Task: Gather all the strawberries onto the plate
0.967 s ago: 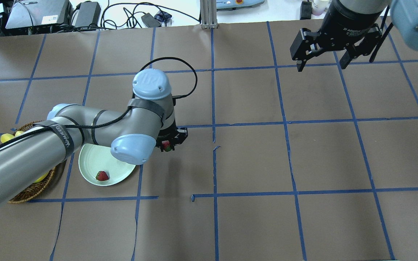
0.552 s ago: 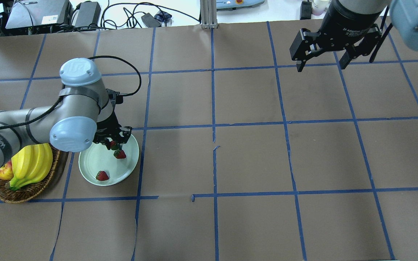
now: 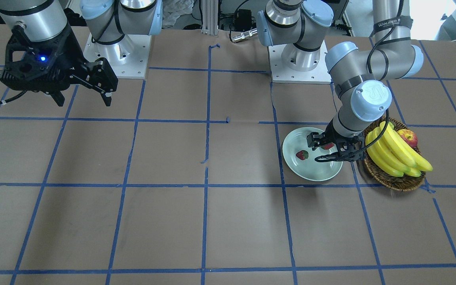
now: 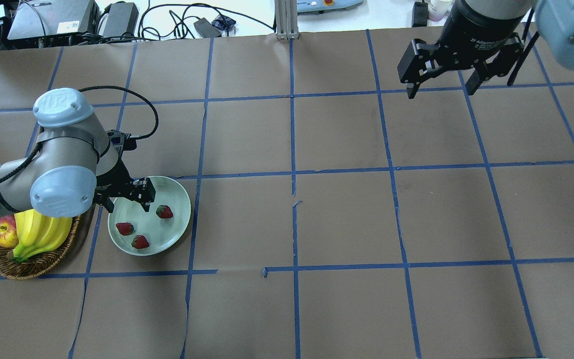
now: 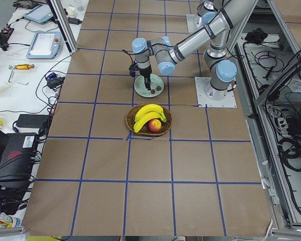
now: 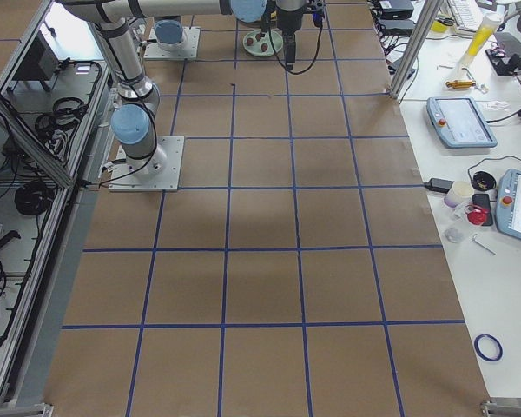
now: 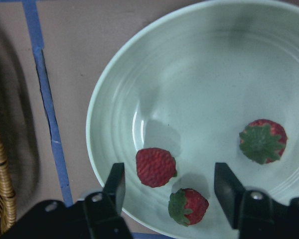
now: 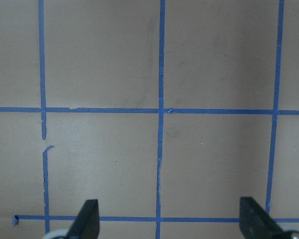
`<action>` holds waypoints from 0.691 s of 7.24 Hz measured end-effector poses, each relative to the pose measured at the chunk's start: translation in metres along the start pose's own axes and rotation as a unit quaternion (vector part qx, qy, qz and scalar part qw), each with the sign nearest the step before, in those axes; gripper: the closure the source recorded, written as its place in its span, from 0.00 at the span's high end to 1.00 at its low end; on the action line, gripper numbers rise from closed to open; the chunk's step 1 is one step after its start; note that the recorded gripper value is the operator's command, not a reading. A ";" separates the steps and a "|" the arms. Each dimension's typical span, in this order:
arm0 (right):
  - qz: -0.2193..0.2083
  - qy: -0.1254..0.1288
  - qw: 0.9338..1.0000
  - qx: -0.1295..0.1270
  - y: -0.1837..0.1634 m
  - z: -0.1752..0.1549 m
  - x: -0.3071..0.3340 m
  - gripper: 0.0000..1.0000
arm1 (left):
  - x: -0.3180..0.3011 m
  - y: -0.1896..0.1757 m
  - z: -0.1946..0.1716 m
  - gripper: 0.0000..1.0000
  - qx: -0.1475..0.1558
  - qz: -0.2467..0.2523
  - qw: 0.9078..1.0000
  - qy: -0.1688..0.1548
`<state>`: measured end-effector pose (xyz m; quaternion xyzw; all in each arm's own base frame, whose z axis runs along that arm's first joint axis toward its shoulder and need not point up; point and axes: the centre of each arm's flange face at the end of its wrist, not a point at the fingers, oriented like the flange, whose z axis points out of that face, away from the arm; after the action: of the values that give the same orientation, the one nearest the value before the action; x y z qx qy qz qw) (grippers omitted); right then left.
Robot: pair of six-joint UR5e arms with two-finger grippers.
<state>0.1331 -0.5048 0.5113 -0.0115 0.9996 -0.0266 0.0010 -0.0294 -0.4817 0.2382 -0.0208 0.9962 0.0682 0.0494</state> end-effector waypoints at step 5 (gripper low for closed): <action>0.001 0.000 1.000 0.000 0.000 -0.002 0.000 1.00 | 0.095 0.028 -0.224 1.00 0.034 0.013 0.998 0.057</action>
<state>0.1330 -0.5048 0.5131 -0.0106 0.9996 -0.0267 0.0006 -0.1469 -0.4878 0.4535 -0.0100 0.9994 0.0335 -0.0081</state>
